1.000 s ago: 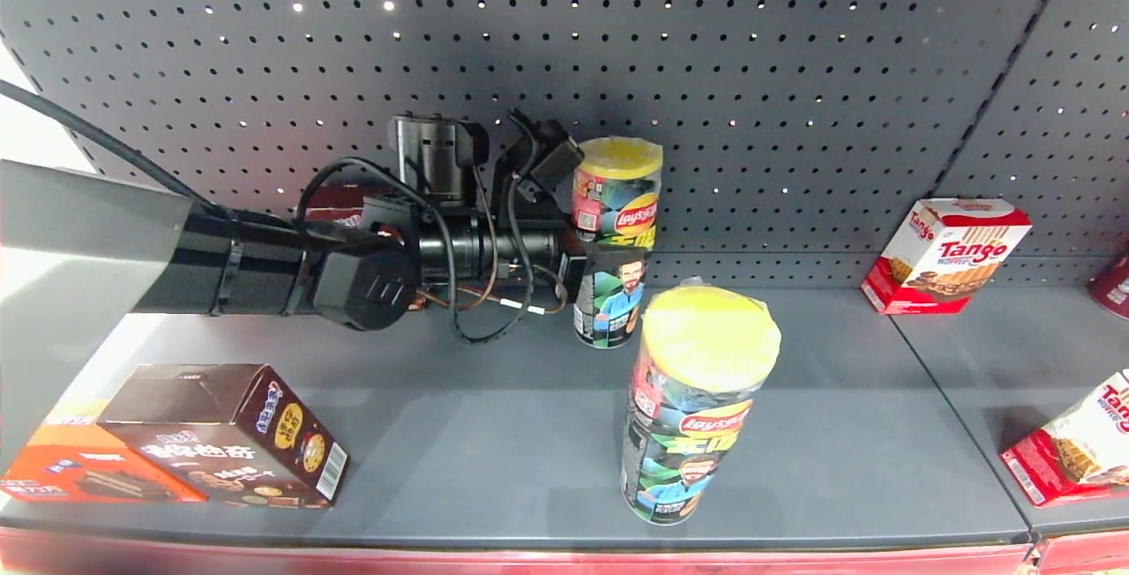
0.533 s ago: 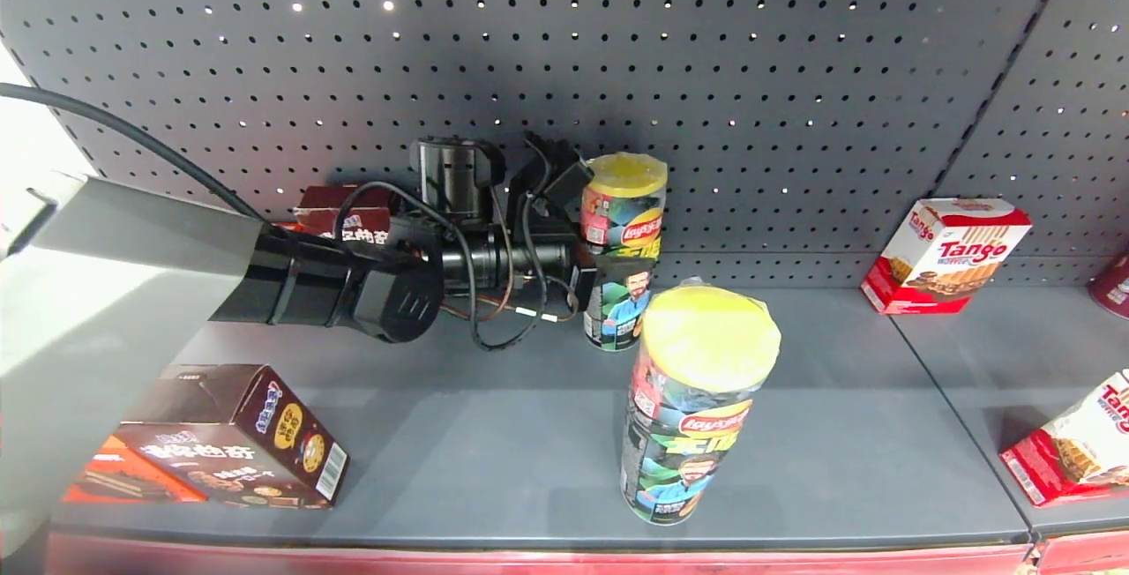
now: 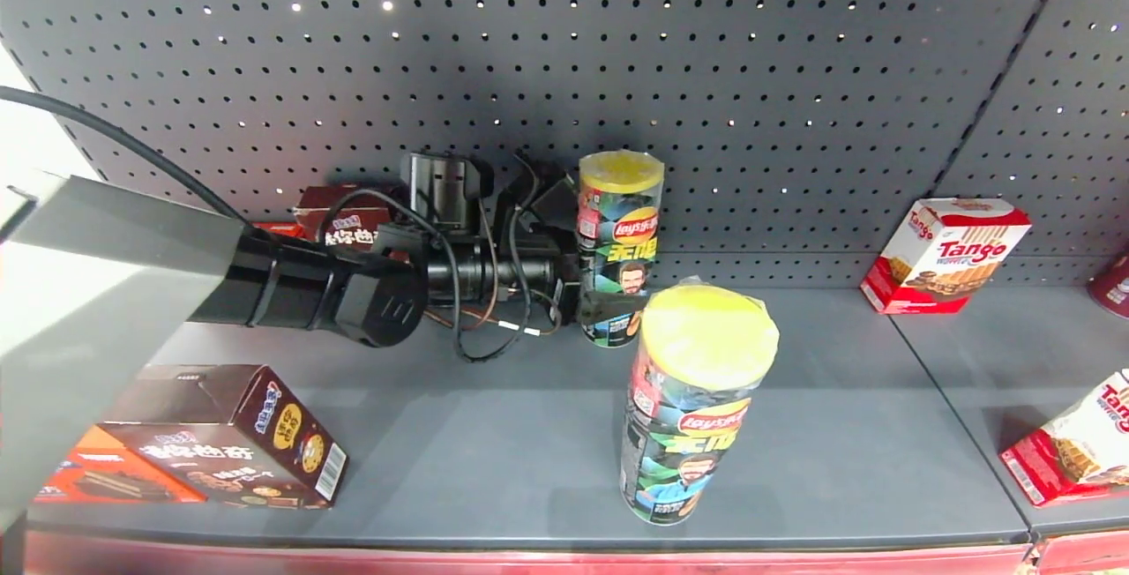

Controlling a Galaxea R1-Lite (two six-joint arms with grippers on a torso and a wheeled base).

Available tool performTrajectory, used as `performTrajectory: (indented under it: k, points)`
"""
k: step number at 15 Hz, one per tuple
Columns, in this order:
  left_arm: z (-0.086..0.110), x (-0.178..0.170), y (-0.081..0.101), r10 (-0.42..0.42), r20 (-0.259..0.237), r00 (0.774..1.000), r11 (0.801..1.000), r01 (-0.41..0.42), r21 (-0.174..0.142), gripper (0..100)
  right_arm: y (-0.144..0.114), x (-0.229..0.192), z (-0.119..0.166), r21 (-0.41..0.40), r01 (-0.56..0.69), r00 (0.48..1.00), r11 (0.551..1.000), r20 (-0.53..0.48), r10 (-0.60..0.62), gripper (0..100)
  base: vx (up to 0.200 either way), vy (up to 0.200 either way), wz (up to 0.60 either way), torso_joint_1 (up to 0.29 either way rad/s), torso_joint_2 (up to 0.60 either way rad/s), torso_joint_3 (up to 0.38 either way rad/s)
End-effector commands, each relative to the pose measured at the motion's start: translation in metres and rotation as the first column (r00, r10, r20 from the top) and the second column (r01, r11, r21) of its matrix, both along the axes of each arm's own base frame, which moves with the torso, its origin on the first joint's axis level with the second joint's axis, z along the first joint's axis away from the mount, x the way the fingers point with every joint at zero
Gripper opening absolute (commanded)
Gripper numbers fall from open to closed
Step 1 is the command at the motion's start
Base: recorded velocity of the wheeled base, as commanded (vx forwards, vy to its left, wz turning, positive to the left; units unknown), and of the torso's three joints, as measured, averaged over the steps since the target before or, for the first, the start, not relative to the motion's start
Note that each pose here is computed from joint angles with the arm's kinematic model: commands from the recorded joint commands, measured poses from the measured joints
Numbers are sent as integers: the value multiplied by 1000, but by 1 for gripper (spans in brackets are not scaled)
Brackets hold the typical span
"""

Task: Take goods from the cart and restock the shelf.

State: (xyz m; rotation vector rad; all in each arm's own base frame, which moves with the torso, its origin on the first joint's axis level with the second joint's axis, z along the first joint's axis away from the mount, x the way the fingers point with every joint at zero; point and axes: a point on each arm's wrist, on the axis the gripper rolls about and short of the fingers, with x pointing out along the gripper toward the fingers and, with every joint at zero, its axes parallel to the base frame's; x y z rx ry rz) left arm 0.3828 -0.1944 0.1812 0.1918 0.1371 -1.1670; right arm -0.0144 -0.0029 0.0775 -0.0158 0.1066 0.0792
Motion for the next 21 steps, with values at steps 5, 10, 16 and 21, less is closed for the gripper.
performTrajectory:
  k: [5, 10, 16, 21]
  points:
    - [46, -41, 9, 176, 12, 984, 981, -176, 76, 100, 0, 0, 0, -1, -1, 1000, 1000, -2, 1, 100, 0, 0, 0, 0, 0, 0]
    - [54, -42, 9, 332, 70, 941, 931, -338, 139, 100, 0, 0, 0, -1, -1, 1000, 1000, -2, 1, 100, 0, 0, 0, 0, 0, 0]
    - [54, -40, 11, 338, 142, 930, 916, -360, 177, 100, 0, 0, 0, -1, -1, 1000, 1000, -2, 1, 100, 0, 0, 0, 0, 0, 0]
    - [53, -37, 16, 373, 162, 914, 896, -400, 195, 100, 0, 0, 0, -1, -1, 1000, 1000, -2, 1, 100, 0, 0, 0, 0, 0, 0]
